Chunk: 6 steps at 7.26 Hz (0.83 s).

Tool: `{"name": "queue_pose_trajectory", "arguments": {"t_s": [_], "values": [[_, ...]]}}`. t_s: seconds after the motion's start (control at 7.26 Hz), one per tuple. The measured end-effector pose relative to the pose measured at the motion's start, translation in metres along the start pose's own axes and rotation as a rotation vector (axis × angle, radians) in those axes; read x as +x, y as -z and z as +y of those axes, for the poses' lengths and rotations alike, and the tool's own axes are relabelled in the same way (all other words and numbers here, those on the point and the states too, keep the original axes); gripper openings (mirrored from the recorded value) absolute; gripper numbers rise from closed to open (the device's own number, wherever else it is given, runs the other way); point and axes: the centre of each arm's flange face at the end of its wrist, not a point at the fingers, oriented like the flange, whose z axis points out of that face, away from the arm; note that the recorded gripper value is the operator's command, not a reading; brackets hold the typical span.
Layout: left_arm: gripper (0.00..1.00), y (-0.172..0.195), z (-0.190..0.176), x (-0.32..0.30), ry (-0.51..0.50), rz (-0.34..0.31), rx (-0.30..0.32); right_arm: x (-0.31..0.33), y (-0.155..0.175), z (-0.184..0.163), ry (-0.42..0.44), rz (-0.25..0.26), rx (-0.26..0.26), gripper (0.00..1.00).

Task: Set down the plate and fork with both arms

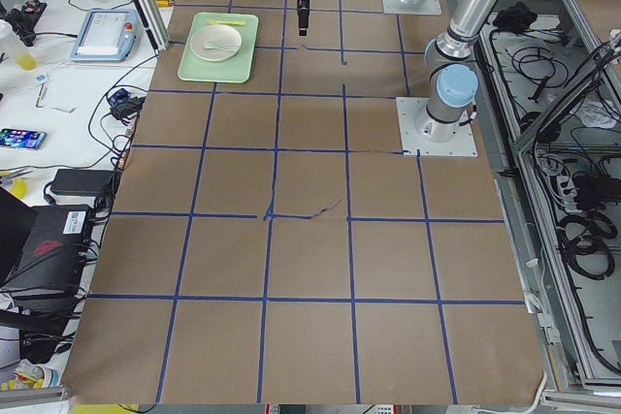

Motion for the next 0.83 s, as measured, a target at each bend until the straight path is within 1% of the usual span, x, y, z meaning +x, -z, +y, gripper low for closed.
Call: {"name": "queue_pose_trajectory", "arguments": {"t_s": [0.14,0.55,0.83], "values": [[1.00,-0.0005,0.0000,0.0001,0.000,0.000,-0.001,-0.0009,-0.0004,0.0002,0.001,-0.003,-0.003,1.00],[1.00,0.0036,0.0014,-0.0003,0.000,-0.002,0.008,-0.0047,0.0015,-0.0023,0.002,-0.038,0.009,1.00],[1.00,0.0062,0.0028,-0.0009,-0.001,-0.007,0.014,-0.0051,0.0034,-0.0031,0.002,-0.042,0.015,1.00]]}}
